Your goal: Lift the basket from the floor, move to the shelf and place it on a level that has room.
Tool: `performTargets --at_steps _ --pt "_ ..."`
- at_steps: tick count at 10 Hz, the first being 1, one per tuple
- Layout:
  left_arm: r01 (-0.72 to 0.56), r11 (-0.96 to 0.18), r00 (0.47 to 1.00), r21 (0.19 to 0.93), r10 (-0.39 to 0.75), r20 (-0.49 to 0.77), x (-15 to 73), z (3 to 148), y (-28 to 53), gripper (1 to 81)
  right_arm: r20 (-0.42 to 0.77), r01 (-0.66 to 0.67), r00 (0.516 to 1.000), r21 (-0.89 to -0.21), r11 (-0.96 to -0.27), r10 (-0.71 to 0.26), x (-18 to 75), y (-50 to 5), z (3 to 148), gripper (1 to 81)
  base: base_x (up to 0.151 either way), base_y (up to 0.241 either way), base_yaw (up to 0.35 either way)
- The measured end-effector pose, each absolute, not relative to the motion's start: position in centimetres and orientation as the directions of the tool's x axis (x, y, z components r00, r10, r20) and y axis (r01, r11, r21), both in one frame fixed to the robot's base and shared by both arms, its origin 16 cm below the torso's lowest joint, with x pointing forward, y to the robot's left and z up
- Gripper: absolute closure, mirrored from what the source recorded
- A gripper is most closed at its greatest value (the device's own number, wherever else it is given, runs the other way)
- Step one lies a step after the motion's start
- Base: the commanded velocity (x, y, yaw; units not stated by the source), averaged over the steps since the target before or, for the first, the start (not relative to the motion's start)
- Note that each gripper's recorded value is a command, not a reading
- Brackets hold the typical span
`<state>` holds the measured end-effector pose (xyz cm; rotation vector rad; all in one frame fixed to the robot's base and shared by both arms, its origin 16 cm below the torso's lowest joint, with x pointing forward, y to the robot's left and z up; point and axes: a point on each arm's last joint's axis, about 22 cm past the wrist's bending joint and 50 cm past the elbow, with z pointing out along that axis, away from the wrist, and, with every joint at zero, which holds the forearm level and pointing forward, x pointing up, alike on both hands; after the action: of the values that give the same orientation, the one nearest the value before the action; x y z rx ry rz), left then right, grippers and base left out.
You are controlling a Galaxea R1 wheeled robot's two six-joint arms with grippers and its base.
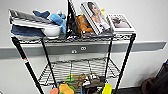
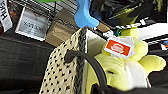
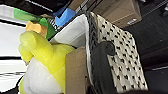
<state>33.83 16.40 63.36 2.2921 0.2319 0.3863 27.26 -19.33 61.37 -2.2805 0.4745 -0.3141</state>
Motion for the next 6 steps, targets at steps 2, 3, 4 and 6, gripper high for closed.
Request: performTargets --at_steps 2,3,4,6 --pt "0.046 -0.676 0.937 0.736 0.284 0.203 33.84 63.36 16.40 81.1 0.078 -0.238 0.900 -0.738 -0.632 -0.429 27.28 -19.25 61.44 81.1 0.076 0.000 0.000" --pt "0.046 -0.676 0.937 0.735 0.285 0.203 33.85 63.34 16.43 81.1 0.077 -0.238 0.900 -0.738 -0.632 -0.429 27.28 -19.24 61.44 81.1 0.000 0.000 0.000" --pt "0.046 -0.677 0.936 0.734 0.285 0.204 33.94 63.36 16.53 81.1 0.080 -0.237 0.899 -0.739 -0.631 -0.431 27.41 -19.25 61.48 81.1 0.000 0.000 0.000" --pt "0.044 -0.676 0.937 0.736 0.284 0.205 33.92 63.55 16.60 81.1 0.079 -0.234 0.900 -0.742 -0.628 -0.429 27.37 -19.08 61.65 81.1 0.000 0.000 0.000"
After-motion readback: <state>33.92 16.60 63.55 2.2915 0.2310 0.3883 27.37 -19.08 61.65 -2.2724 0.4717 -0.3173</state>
